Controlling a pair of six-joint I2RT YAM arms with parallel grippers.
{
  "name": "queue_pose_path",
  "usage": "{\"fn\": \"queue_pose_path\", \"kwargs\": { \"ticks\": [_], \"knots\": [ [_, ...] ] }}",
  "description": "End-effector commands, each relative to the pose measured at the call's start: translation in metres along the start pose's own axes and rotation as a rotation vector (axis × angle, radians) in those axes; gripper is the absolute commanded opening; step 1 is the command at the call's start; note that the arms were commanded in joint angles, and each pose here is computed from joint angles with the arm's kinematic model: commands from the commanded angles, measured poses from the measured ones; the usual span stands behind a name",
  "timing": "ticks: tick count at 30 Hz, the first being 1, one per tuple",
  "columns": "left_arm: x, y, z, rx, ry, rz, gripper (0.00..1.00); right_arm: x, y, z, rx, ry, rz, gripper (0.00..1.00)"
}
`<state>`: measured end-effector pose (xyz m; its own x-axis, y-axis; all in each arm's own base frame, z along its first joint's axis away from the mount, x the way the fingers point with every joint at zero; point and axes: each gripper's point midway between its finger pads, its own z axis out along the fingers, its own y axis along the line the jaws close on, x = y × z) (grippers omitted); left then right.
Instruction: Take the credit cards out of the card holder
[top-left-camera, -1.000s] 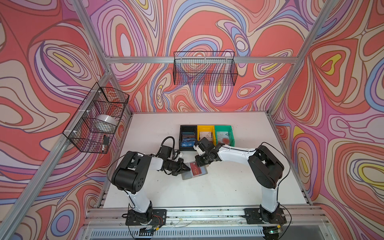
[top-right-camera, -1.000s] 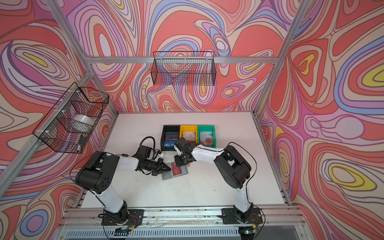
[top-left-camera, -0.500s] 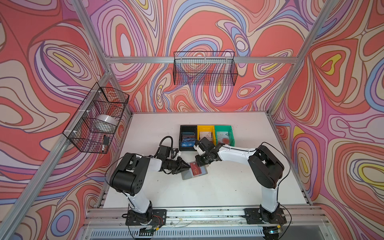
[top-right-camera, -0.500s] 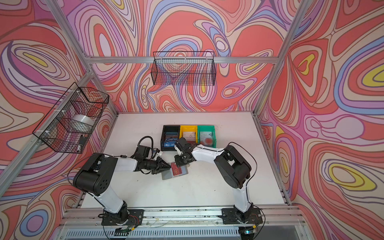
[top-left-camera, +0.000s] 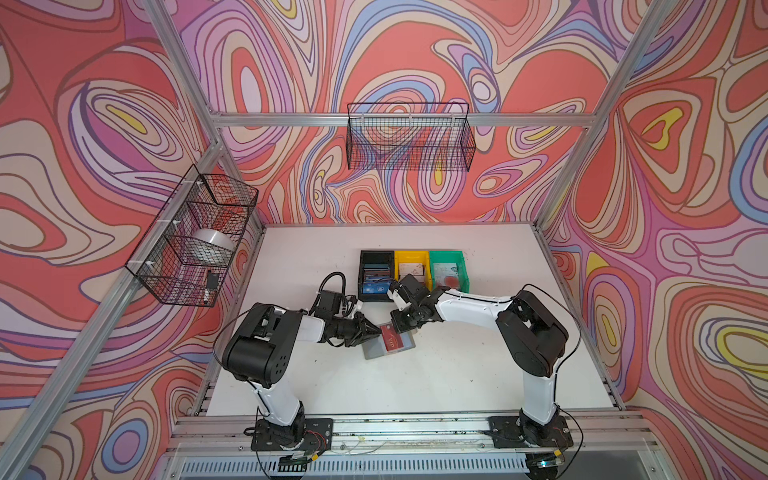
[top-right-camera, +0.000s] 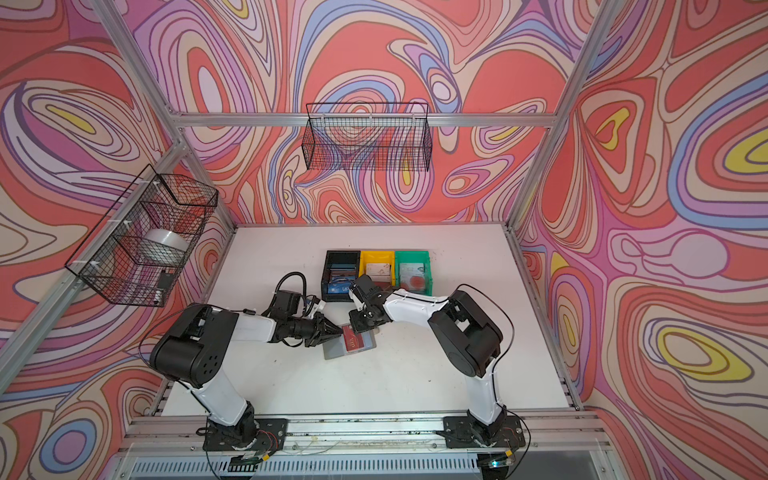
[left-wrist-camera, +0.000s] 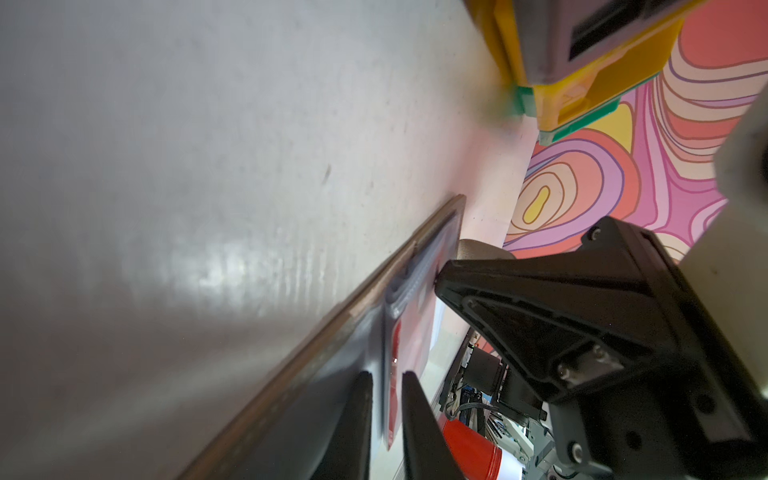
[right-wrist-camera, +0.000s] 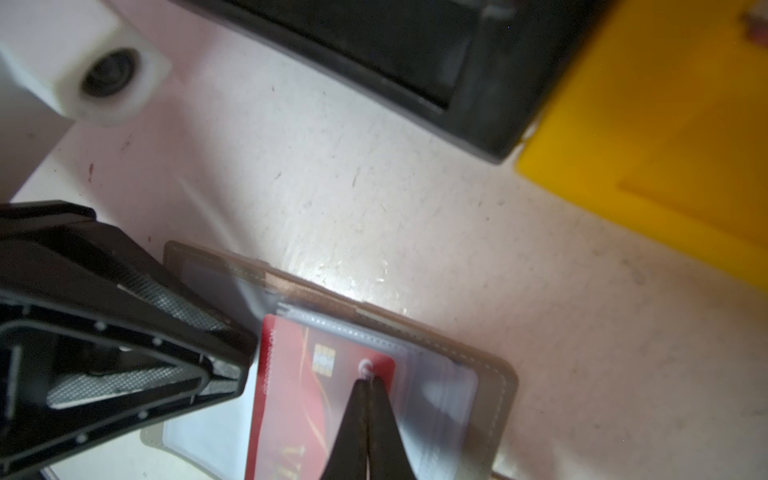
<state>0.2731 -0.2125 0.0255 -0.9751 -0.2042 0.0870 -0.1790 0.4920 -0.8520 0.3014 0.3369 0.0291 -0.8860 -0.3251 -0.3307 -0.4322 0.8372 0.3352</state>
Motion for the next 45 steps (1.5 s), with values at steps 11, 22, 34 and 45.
{"fn": "queue_pose_path", "kwargs": {
  "ticks": [11, 22, 34, 45],
  "knots": [
    [-0.012, 0.0, 0.006, -0.025, -0.002, 0.01, 0.16, 0.02, -0.018, 0.011, 0.051, 0.064, 0.03, 0.06],
    [-0.011, 0.002, 0.01, -0.025, 0.006, 0.007, 0.13, 0.021, -0.018, 0.012, 0.049, 0.068, 0.032, 0.05],
    [-0.013, -0.002, 0.012, -0.02, 0.007, 0.012, 0.1, 0.022, -0.019, 0.013, 0.049, 0.071, 0.03, 0.06],
    [-0.004, 0.004, 0.011, -0.038, 0.026, 0.004, 0.0, 0.02, -0.018, 0.008, 0.046, 0.061, 0.032, 0.06]
  ]
}}
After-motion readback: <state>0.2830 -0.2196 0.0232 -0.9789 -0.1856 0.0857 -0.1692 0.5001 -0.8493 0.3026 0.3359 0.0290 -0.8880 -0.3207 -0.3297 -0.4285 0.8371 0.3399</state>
